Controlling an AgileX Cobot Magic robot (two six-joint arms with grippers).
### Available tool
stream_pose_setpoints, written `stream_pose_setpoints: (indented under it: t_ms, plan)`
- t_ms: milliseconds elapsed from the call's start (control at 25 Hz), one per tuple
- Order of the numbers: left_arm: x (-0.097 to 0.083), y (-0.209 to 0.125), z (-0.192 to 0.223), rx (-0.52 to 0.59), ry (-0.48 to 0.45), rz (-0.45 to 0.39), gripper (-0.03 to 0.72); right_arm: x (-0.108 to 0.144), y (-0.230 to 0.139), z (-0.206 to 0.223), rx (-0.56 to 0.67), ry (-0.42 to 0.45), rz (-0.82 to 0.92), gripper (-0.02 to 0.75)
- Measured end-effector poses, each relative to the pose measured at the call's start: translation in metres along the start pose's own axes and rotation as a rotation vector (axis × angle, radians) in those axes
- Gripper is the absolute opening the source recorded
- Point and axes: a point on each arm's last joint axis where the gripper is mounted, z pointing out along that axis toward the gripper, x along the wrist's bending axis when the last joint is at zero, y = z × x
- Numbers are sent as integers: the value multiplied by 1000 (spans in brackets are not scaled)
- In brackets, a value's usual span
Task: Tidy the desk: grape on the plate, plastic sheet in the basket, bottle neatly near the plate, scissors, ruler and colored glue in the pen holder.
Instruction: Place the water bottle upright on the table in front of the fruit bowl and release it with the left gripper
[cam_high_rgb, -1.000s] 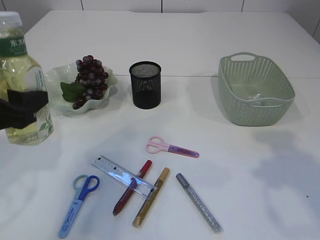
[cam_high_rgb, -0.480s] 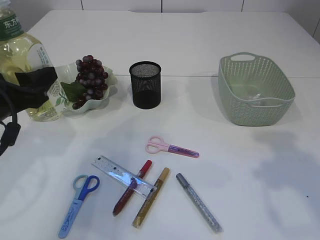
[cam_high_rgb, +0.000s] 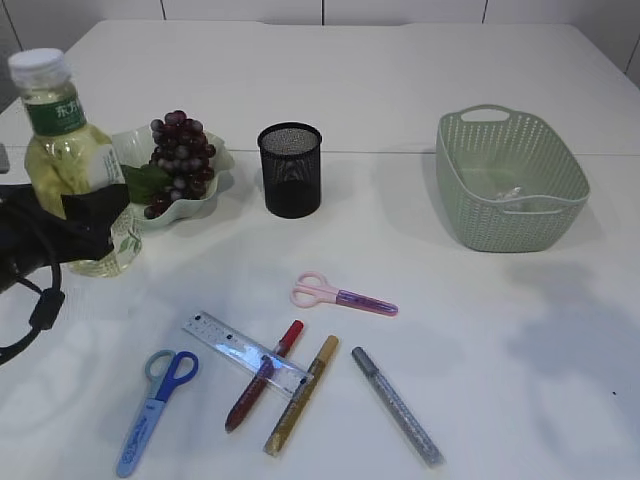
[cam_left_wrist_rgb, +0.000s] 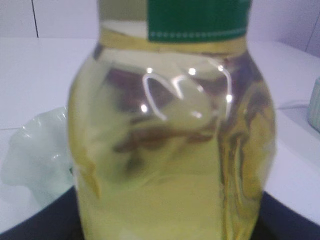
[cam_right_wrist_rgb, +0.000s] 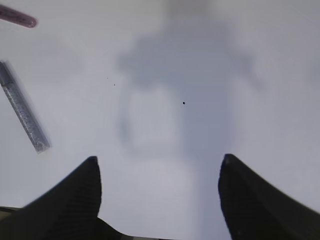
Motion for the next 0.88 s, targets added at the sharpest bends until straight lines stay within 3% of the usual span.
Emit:
stream_pose_setpoints:
  t_ms: [400, 880]
  plan:
    - [20, -28, 14, 96, 1, 21, 438, 0, 0, 0, 2, -3, -2, 565]
    - [25, -55, 39, 157, -11, 18, 438, 0, 0, 0, 4, -4, -3, 565]
